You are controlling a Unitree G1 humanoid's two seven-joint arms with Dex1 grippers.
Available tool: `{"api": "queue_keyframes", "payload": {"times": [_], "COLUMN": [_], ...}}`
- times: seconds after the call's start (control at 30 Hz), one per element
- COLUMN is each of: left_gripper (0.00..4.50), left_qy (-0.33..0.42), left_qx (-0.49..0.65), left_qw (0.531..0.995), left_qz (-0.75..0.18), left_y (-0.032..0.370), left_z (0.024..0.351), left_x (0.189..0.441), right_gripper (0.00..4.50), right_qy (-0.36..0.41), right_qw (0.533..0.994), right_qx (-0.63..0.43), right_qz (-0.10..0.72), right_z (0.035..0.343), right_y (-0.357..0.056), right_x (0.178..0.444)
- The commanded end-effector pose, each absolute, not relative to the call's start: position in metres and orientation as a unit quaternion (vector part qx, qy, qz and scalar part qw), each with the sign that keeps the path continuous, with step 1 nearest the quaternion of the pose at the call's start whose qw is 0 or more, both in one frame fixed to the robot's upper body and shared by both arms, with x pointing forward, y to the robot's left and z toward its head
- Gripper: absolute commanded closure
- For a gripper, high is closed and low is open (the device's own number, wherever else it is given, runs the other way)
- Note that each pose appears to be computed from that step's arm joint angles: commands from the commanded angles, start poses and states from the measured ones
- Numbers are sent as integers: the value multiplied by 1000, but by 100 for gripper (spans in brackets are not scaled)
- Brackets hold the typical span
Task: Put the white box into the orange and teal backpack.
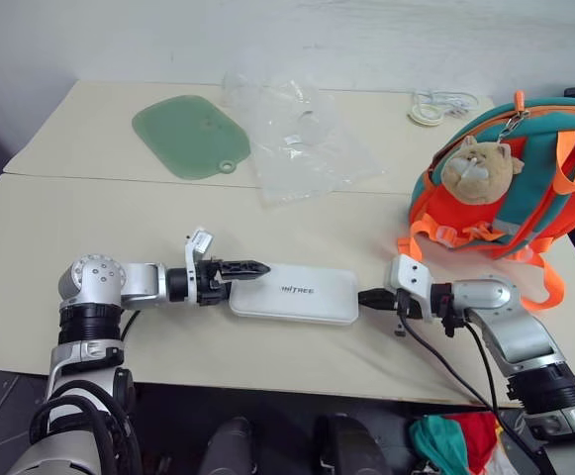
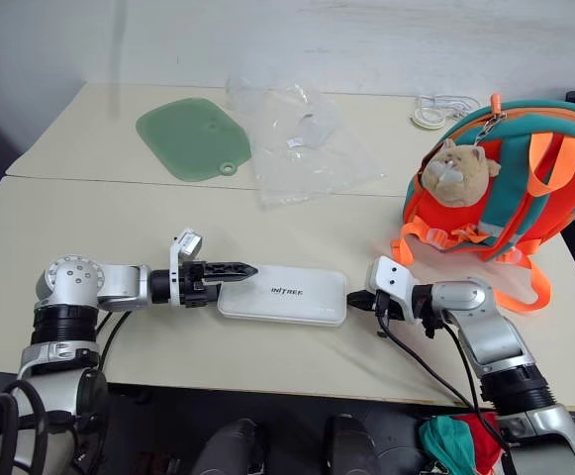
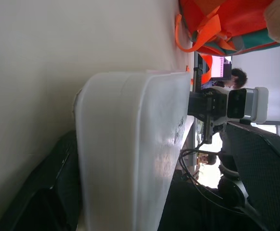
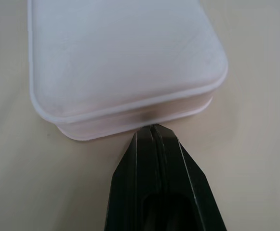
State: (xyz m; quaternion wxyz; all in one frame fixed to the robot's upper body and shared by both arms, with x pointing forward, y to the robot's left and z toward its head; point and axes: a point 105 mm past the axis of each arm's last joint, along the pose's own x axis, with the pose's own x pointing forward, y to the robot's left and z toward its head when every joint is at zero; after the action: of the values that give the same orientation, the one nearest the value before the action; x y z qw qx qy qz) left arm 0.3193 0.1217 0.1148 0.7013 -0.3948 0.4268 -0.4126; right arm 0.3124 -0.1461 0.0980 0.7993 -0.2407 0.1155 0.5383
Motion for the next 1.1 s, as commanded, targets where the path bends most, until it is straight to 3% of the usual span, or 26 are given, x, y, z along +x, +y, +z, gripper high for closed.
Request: {"api": "queue_keyframes", "payload": {"times": [0.03, 0.3, 0.33, 0.47, 0.53, 0.63, 0.73, 0.83, 0.9, 1.1], "left_gripper": [92, 319, 326, 326, 326, 326, 326, 326, 326, 326], "left_qy": [446, 430, 417, 344, 307, 212, 103, 62, 36, 52], "left_qx": [-409, -412, -417, -405, -393, -359, -307, -279, -263, -227], "left_qw": [684, 684, 684, 710, 728, 768, 800, 805, 804, 801], "left_qz": [-407, -421, -429, -463, -471, -486, -506, -520, -533, -552], "left_y": [116, 123, 127, 143, 153, 172, 194, 200, 202, 195], "left_z": [105, 114, 121, 149, 161, 184, 204, 214, 221, 215], "left_x": [315, 309, 308, 299, 293, 284, 269, 261, 259, 258], "right_gripper": [450, 450, 450, 367, 299, 196, 94, 1, 1, 1], "right_qy": [96, 89, 87, 58, 37, 48, 10, -9, -21, -58], "right_qw": [798, 822, 831, 872, 895, 923, 950, 958, 959, 951], "right_qx": [-245, -226, -198, -138, -130, -127, -120, -136, -145, -143], "right_qz": [541, 516, 513, 467, 426, 359, 288, 252, 244, 269], "right_z": [107, 115, 121, 140, 149, 154, 172, 181, 186, 201], "right_y": [-138, -161, -168, -200, -220, -262, -311, -339, -348, -333], "right_x": [313, 305, 299, 280, 273, 259, 251, 259, 272, 322]}}
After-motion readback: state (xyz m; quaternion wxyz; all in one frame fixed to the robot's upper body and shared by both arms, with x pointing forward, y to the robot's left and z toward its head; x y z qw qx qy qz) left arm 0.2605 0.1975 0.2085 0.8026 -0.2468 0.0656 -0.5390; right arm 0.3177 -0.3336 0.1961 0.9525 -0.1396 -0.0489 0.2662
